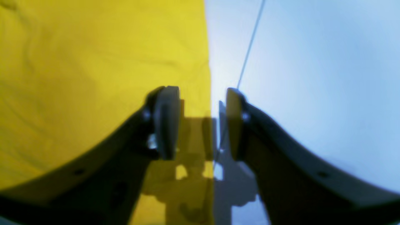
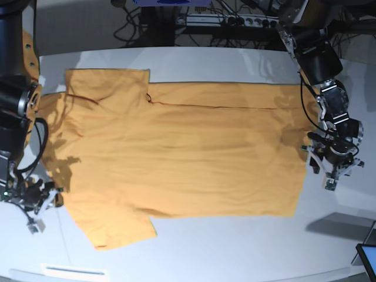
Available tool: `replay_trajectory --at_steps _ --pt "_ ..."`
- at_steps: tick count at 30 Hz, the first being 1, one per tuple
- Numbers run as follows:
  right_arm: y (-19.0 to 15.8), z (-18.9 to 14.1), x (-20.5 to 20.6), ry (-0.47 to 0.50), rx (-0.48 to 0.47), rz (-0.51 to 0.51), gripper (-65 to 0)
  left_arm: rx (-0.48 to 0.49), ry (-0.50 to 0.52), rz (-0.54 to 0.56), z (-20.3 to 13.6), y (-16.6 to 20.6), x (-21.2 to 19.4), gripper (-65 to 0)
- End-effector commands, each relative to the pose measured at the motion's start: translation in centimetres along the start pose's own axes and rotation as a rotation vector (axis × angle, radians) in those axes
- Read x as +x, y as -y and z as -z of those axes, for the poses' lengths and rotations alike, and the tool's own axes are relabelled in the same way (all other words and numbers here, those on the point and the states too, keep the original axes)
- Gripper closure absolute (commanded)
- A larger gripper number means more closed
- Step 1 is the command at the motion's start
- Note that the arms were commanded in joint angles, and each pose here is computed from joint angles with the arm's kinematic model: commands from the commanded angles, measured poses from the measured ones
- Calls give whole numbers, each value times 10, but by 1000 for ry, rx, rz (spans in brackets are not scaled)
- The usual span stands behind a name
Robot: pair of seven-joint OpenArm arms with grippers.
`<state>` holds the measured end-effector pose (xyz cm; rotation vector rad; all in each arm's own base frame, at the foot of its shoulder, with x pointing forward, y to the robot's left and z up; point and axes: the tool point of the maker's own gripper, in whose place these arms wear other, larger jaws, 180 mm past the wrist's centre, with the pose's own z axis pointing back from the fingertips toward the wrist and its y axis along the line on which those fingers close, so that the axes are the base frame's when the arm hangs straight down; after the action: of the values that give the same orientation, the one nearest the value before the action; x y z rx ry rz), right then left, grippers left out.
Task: Fold the T-shirt properly
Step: 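Release the edges and reposition both grippers along the shirt sides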
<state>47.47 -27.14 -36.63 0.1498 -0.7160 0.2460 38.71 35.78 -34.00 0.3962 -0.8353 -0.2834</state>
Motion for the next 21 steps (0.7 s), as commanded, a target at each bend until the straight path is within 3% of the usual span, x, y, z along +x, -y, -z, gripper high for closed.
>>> replay_trajectory --at_steps 1,3,21 --pt "14 -13 33 85 -24 -4 -296 38 53 3 -4 -17 19 -304" --pt "14 -14 37 103 -24 -2 -331 39 54 3 -4 -17 20 -304" --pt "3 2 18 105 29 75 -332 38 50 6 -5 -16 17 -304"
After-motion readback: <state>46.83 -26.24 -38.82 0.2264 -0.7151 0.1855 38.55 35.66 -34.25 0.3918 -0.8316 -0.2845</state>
